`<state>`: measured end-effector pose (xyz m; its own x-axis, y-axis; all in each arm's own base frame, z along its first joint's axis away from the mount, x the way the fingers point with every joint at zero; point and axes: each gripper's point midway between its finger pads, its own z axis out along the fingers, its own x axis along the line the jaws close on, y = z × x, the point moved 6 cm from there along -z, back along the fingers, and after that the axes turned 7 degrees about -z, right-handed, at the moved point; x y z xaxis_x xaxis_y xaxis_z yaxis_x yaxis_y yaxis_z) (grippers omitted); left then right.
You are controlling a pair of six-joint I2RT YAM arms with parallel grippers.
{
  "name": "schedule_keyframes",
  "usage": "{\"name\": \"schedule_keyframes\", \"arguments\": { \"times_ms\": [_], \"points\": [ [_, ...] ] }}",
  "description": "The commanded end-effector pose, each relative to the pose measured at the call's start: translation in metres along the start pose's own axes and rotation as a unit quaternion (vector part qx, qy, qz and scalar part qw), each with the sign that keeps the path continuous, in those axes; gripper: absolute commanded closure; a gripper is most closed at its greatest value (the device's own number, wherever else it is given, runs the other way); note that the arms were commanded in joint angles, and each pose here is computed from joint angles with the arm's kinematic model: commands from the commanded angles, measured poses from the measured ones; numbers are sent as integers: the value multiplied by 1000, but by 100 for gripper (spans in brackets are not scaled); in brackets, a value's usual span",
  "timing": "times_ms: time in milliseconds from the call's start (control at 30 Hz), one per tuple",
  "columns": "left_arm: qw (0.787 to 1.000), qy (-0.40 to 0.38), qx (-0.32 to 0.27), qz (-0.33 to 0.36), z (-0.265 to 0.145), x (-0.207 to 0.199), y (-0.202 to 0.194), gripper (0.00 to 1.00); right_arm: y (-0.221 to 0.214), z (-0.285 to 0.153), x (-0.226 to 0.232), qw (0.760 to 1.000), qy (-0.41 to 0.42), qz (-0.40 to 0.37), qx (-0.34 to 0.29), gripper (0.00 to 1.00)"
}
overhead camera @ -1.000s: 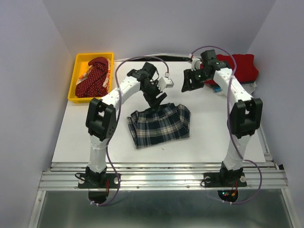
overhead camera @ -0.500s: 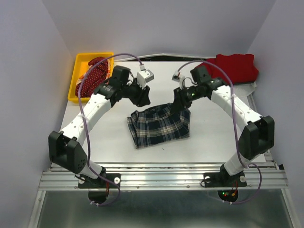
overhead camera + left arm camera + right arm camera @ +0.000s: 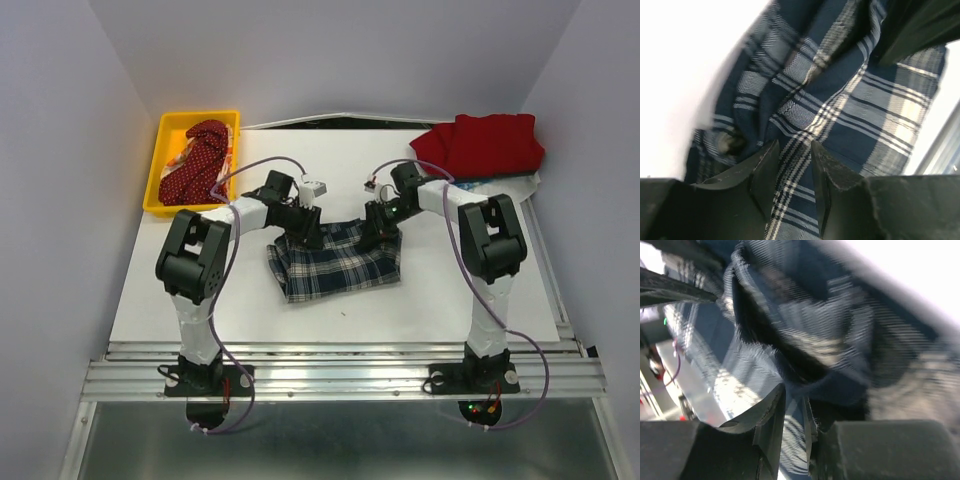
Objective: Fold and stack the skirts
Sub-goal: Fold the skirt
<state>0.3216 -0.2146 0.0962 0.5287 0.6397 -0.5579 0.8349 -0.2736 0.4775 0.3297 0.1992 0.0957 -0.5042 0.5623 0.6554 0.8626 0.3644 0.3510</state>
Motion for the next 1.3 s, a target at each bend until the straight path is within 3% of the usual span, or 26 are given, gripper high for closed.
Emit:
{"name": "schedule_keyframes", "arguments": {
  "times_ms": [0,100,167,200,233,267,300,333,367,400,467,533,633,733,767,867,1000,1133,1233,1267],
  "points": [
    [997,48,-62,13,8,29,42,57,43,-12,-42,995,-76,-38,-60,74],
    [995,61,-67,37,9,35,64,56,60,-17,-40,994,-79,-43,-69,72],
    [991,65,-82,86,-7,22,83,48,75,-32,-26,992,-79,-56,-83,67],
    [987,75,-96,108,-18,15,91,37,91,-48,-11,988,-81,-77,-103,64],
    [981,86,-113,132,-30,6,98,32,97,-60,-1,986,-86,-85,-112,60],
    [968,115,-153,165,-60,-14,112,27,98,-73,11,984,-93,-91,-119,44],
    [959,133,-173,183,-76,-22,116,21,105,-101,37,975,-107,-119,-151,38],
    [937,165,-222,213,-114,-43,127,4,106,-116,44,967,-139,-129,-168,32],
    [928,165,-245,227,-131,-56,129,1,107,-130,54,960,-158,-140,-184,26],
    [914,197,-273,228,-149,-60,129,1,105,-156,77,946,-178,-164,-214,9],
    [880,231,-339,240,-198,-83,124,1,98,-188,97,924,-230,-178,-249,0],
    [857,236,-391,239,-236,-107,113,1,89,-202,99,910,-272,-168,-265,0],
    [844,249,-443,169,-259,-113,88,1,64,-201,93,912,-291,-120,-264,0],
    [862,228,-442,100,-251,-108,59,6,34,-177,76,930,-277,-34,-240,0],
    [884,199,-419,65,-232,-103,43,7,18,-164,68,935,-272,17,-227,0],
    [909,135,-394,-3,-200,-97,8,10,-2,-145,46,935,-262,92,-220,0],
    [930,55,-363,-36,-168,-96,-27,10,-7,-132,26,939,-233,147,-208,0],
    [936,25,-350,19,-153,-104,-23,15,-20,-112,11,941,-213,171,-200,0],
    [942,82,-297,133,-127,-102,-12,16,-30,-94,0,945,-195,178,-194,0],
    [925,143,-292,197,-127,-94,-4,15,-35,-88,-3,946,-189,186,-185,0]
  ]
}}
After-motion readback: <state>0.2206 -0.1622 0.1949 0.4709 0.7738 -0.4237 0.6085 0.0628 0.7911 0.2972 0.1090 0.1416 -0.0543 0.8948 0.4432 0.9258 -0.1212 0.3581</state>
